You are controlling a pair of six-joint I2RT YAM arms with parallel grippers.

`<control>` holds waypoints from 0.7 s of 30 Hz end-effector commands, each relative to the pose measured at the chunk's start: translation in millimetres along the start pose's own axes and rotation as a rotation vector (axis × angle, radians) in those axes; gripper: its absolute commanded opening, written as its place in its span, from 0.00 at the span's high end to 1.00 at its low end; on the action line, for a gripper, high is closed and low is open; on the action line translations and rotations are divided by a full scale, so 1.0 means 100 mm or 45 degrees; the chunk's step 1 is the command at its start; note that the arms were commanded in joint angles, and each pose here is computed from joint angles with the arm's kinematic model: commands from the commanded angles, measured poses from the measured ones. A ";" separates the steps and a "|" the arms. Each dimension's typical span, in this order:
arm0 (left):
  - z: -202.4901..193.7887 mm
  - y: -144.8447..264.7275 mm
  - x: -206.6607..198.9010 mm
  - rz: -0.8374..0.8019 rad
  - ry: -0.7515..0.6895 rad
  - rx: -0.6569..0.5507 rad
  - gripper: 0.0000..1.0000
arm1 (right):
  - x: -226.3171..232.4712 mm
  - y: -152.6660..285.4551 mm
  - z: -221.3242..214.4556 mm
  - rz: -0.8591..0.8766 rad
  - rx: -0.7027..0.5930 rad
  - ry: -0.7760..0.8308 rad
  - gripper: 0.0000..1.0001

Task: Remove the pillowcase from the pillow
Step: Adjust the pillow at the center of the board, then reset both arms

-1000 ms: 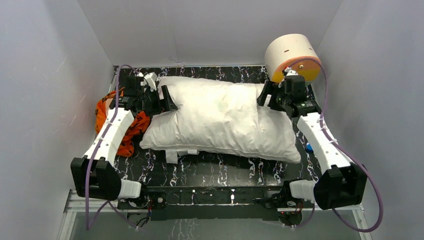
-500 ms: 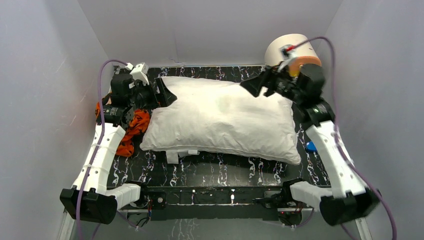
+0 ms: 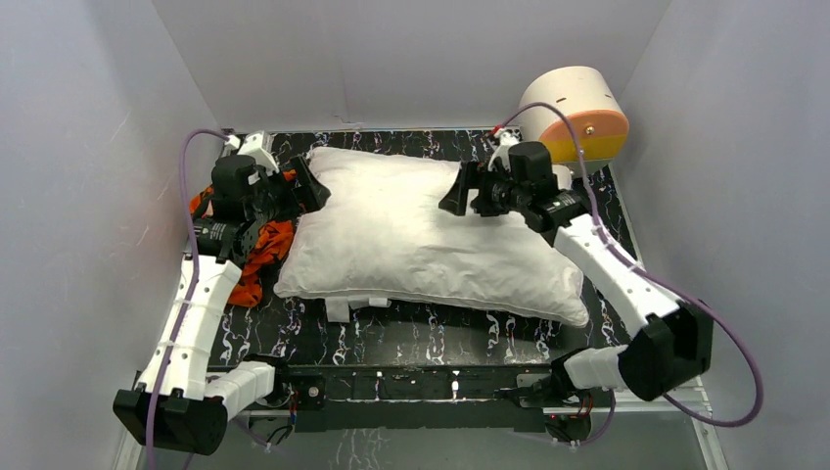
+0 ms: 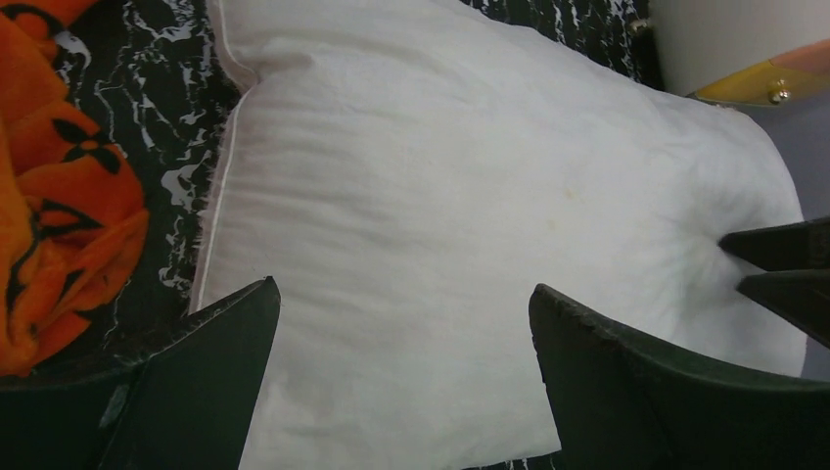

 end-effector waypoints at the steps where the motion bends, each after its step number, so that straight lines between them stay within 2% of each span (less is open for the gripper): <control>1: 0.06 0.16 0.10 0.204 0.043 -0.137 0.02 | 0.24 0.69 0.52 -0.106 -0.432 0.198 0.01; 4: 0.17 0.20 0.14 0.310 0.044 -0.216 0.02 | 0.30 1.18 0.68 -0.223 -0.820 0.277 0.01; 6: 0.23 0.23 0.16 0.377 0.038 -0.255 0.02 | 0.24 1.38 0.72 -0.394 -0.925 0.243 0.01; 10: 0.32 0.28 0.20 0.480 0.015 -0.296 0.02 | 0.14 1.55 0.77 -0.639 -0.892 0.252 0.01; 14: 0.36 0.29 0.23 0.531 -0.008 -0.323 0.02 | 0.04 1.49 0.74 -0.737 -0.851 0.252 0.01; 17: 0.35 0.31 0.29 0.623 -0.019 -0.315 0.02 | 0.06 1.47 0.74 -0.724 -0.820 0.208 0.01; 21: 0.37 0.29 0.35 0.695 -0.016 -0.343 0.02 | 0.17 1.49 0.63 -0.588 -0.674 0.176 0.01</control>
Point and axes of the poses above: each gripper's point midway between its finger pads, its own y axis back along the fingers, its own x axis along the line the jaws close on, z = x × y, the point moved 9 cm from there along y, back along the fingers, and after that the axes turned 4 degrees about y, right-handed, at the moved point
